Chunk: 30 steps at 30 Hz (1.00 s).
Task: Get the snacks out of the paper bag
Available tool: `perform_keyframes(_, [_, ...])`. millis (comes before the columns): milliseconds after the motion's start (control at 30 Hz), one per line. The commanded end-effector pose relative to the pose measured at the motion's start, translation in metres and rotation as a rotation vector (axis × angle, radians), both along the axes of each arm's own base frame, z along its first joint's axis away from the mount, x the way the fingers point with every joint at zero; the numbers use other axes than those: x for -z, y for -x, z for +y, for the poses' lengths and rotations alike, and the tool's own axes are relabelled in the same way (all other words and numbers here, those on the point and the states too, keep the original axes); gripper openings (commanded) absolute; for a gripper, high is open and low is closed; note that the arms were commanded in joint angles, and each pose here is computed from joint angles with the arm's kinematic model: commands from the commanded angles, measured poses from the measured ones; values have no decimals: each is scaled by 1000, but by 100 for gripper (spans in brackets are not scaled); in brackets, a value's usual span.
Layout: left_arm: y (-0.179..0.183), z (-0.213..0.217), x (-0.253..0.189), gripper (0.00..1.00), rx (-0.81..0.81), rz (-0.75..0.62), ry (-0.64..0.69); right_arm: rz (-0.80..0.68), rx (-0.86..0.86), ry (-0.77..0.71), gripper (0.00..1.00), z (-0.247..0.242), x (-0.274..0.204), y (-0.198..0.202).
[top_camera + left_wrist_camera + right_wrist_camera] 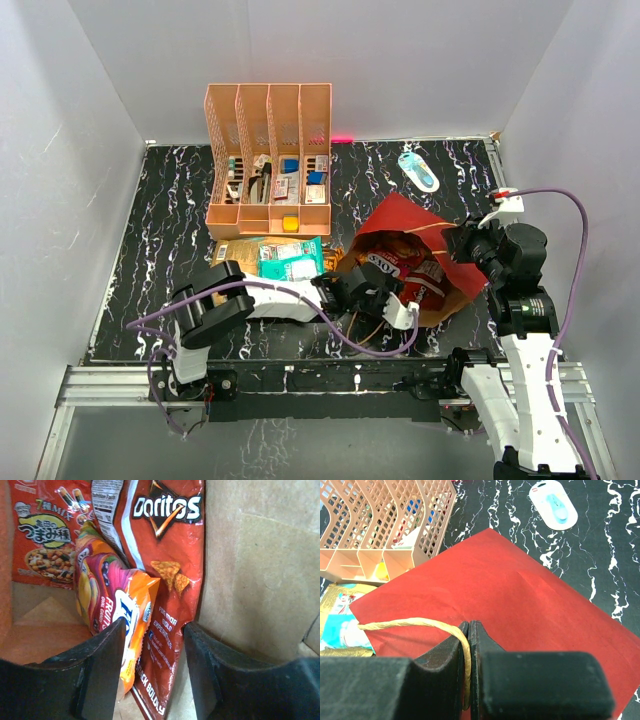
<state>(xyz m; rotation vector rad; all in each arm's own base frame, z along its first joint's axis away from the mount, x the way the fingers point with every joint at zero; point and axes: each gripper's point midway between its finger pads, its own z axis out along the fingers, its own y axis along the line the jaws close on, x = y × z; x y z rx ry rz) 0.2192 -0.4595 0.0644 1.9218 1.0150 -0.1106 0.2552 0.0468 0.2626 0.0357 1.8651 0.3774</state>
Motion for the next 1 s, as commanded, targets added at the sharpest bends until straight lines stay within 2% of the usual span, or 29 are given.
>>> perform_keyframes(0, [-13,-20,-35,47,-5,-47,100,-61,-3,13,8,0,-12,-6])
perform_keyframes(200, [-12,-24,-27,43,22,-45,64,-64,-4,13,8,0,-13,-5])
perform_keyframes(367, [6,-11,-39,55,73,5,72,-65,-4,13,8,0,-13,-5])
perform_keyframes(467, [16,-4,-53,58,94,38,98,-67,-5,13,8,0,-13,-5])
perform_keyframes(700, [5,-5,-58,53,55,25,119,-67,-7,14,8,0,-13,-5])
perform_keyframes(967, [-13,-19,-34,52,29,-37,87,-67,-5,14,8,0,-13,-5])
